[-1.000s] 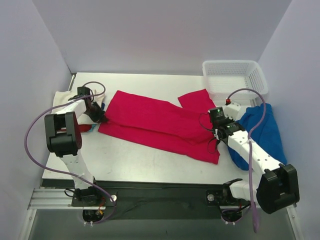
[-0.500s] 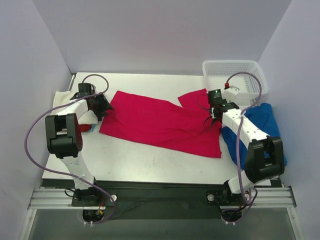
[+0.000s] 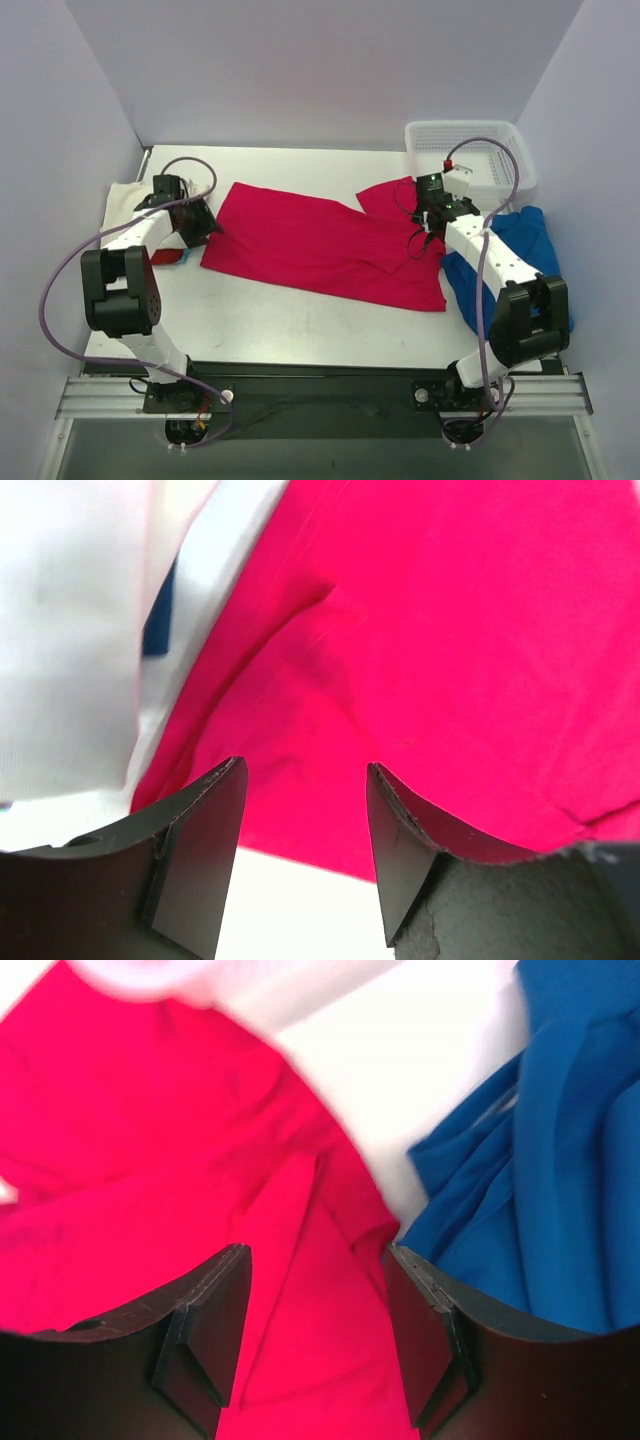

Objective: Fold and stack the t-shirts
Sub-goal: Fold the flattened tshirt in 1/3 of the way

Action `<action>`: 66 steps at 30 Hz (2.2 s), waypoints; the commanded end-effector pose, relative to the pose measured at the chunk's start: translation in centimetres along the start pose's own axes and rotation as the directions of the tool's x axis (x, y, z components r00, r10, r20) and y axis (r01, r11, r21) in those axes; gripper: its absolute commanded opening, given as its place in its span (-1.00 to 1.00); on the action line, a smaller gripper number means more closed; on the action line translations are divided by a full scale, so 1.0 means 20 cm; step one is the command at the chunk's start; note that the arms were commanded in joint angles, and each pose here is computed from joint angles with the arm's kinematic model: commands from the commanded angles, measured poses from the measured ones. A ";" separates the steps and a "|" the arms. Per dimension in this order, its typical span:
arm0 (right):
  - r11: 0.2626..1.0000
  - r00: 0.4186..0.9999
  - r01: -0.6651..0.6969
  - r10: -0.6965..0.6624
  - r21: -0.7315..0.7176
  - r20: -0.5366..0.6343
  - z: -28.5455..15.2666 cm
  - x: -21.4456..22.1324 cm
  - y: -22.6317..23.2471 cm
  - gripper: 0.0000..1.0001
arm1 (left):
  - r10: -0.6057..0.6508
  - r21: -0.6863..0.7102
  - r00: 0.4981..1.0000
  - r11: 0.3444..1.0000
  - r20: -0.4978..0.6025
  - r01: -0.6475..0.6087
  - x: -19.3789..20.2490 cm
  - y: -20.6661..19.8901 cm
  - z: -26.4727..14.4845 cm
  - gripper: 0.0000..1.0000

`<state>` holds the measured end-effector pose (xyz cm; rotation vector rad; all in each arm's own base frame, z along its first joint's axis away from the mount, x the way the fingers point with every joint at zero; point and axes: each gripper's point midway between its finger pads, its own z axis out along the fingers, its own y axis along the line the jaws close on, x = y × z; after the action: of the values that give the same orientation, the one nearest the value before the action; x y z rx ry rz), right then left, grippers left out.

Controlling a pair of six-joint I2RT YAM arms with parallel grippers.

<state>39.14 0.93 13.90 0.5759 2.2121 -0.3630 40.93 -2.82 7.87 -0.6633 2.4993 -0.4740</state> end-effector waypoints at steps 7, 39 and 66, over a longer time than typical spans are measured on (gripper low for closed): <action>0.984 0.964 0.088 -0.123 -0.156 -0.234 -0.21 0.51 0.00 0.05 | 0.055 -0.159 0.993 0.985 -0.102 -0.071 0.18 0.13 -0.01 0.22; 0.925 0.716 0.281 -0.380 -0.256 -0.586 -0.33 1.19 -0.14 -0.06 | 0.019 -0.566 0.871 0.752 -0.491 -0.336 0.61 0.60 -0.28 0.31; 0.923 0.861 0.106 -0.271 -0.370 -0.430 -0.33 0.83 0.25 -0.37 | 0.130 -0.349 0.963 0.914 -0.235 -0.208 0.27 0.15 -0.31 0.33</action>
<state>27.13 11.43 5.35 0.2492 2.7344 0.0145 31.18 -0.74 9.50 -0.5578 2.8723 0.0971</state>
